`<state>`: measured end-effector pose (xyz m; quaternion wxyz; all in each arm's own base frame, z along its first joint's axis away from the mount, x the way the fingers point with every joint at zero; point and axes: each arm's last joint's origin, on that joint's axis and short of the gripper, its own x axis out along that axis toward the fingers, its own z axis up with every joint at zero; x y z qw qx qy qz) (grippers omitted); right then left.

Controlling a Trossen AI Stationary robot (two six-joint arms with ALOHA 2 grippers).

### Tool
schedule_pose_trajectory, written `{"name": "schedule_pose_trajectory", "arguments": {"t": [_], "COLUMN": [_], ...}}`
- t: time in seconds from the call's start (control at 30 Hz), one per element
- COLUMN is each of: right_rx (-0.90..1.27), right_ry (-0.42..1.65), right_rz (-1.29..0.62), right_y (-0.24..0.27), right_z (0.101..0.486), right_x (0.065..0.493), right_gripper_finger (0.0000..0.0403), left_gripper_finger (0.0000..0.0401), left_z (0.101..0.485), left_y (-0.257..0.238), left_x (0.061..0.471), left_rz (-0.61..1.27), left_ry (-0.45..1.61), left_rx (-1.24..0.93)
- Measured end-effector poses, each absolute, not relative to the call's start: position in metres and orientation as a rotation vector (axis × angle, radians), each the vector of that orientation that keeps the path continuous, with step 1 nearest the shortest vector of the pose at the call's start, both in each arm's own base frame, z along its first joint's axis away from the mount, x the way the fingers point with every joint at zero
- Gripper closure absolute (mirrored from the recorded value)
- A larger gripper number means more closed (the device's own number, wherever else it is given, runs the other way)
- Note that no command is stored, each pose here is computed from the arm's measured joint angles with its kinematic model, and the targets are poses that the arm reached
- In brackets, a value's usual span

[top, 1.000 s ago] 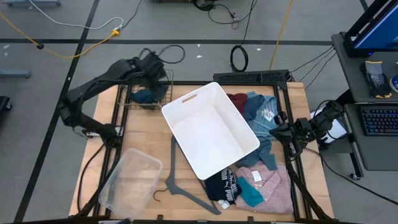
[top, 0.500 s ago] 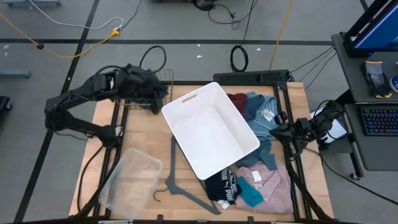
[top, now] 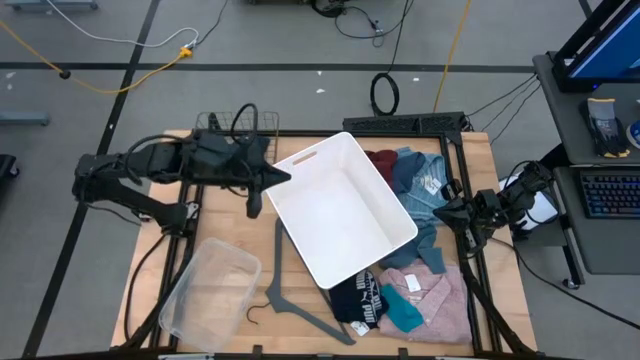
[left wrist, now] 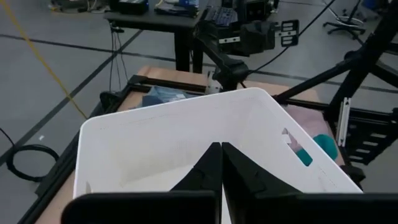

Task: Pick & Place Cloths
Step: Put the dark blue sock into the transparent bin

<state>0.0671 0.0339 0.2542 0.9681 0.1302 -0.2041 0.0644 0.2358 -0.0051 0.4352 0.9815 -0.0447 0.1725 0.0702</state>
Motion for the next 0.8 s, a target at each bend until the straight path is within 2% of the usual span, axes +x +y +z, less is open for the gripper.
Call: {"name": "schedule_pose_trajectory", "arguments": {"t": [0.63,0.8], "right_rx": [0.237,0.263], "right_ry": [-0.414,-0.412], "right_rz": [0.125,0.129], "right_y": [0.034,0.0339], "right_z": [0.254,0.254], "right_x": [0.0671,0.0671], "right_gripper_finger": [0.0399,0.0399], "left_gripper_finger": [0.0399,0.0386], "left_z": [0.4339,0.4341], "left_y": [-0.0108,-0.0108], "left_x": [0.2378,0.2377], "left_rz": [0.146,0.146], "left_ry": [0.35,0.348], "left_rx": [-0.085,-0.085]}}
